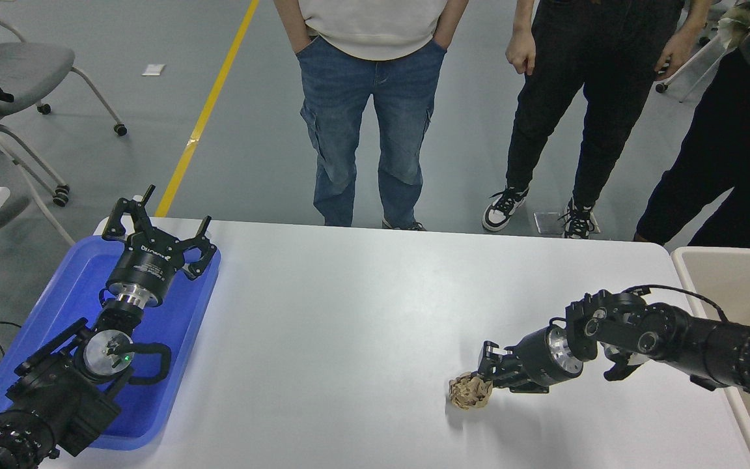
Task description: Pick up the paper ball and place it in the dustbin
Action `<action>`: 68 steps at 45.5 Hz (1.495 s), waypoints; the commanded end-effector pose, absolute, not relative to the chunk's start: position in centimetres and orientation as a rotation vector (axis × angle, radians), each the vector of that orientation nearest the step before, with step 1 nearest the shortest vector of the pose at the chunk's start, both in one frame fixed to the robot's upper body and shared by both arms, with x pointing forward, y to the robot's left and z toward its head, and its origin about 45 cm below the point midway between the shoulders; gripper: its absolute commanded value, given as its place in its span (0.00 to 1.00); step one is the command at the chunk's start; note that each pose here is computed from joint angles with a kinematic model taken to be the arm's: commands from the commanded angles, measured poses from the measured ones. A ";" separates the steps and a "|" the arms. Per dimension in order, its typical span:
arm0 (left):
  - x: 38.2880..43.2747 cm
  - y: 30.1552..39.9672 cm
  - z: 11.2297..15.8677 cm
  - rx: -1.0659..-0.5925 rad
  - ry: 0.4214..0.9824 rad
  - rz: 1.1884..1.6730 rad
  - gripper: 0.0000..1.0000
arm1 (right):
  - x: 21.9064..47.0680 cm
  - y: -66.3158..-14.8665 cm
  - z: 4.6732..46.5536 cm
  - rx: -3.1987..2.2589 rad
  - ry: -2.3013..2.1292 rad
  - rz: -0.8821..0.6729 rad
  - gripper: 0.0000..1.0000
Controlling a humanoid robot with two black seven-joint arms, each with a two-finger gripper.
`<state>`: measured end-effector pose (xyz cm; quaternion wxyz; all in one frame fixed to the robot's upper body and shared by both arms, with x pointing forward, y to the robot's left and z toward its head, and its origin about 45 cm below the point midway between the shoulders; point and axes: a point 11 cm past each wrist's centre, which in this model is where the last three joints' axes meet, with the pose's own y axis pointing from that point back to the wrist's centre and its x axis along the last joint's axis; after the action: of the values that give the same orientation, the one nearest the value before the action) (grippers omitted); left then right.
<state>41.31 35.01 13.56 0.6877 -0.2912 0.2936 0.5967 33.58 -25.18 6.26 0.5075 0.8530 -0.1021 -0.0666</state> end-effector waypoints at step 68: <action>41.31 35.00 13.55 -0.650 0.658 1.335 1.00 | 42.9 -36.6 38.4 1.829 -0.489 0.308 0.00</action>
<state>41.31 35.01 13.56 0.6877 -0.2911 0.2938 0.5967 42.72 -36.30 36.56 0.5698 0.7891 -0.1988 0.1147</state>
